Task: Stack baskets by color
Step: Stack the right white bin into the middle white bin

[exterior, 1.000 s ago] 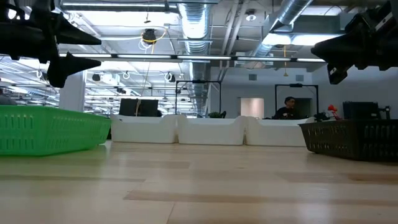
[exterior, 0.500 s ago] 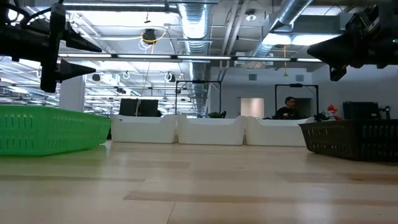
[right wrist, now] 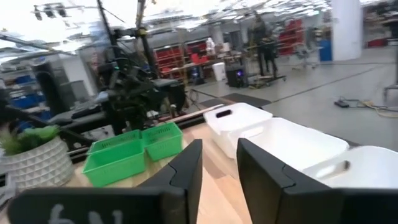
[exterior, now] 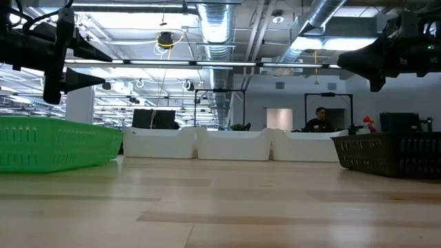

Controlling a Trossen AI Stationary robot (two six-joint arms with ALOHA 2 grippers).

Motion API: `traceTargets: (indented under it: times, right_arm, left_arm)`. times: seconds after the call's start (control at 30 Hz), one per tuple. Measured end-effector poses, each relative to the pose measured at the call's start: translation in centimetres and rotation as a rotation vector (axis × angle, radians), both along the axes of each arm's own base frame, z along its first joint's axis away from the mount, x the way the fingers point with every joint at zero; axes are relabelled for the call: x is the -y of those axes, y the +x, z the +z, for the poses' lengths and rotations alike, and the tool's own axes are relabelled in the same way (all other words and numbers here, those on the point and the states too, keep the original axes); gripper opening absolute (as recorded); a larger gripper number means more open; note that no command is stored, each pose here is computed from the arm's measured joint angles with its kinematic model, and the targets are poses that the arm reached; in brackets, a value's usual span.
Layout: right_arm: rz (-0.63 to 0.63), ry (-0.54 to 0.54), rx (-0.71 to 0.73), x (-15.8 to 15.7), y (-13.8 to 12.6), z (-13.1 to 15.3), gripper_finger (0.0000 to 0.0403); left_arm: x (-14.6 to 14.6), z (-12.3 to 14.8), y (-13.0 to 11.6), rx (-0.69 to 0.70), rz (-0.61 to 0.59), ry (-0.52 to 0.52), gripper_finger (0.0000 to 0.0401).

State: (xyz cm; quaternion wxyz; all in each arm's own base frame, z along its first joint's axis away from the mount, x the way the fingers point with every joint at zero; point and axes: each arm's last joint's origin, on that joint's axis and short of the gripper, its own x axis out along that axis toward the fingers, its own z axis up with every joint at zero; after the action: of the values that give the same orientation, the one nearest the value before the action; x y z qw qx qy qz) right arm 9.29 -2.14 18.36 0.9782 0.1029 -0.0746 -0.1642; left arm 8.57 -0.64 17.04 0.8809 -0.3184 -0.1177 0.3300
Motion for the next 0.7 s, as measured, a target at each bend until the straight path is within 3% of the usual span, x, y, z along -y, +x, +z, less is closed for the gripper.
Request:
traceTargets:
  times: [0.23,0.37,0.53,0.7]
  right_arm:
    - [-0.070,0.010,-0.002,0.2,-0.1,0.0,0.0168]
    - [-0.111,0.011,0.015,0.3,-0.2,0.4,0.0200]
    - [-0.152,-0.016,0.049,0.3,-0.7,2.5,0.0225]
    - [-0.222,-0.072,0.041,0.5,-0.9,5.8,0.0225]
  left_arm:
    - [-0.1,0.1,-0.1,-0.034,0.055,0.041,0.0256]
    - [0.0,0.5,0.0,-0.020,-0.006,0.066,0.0256]
    - [0.2,2.6,-0.1,0.172,-0.130,0.066,0.0256]
    - [0.2,5.1,-1.0,0.414,-0.248,0.148,0.0256]
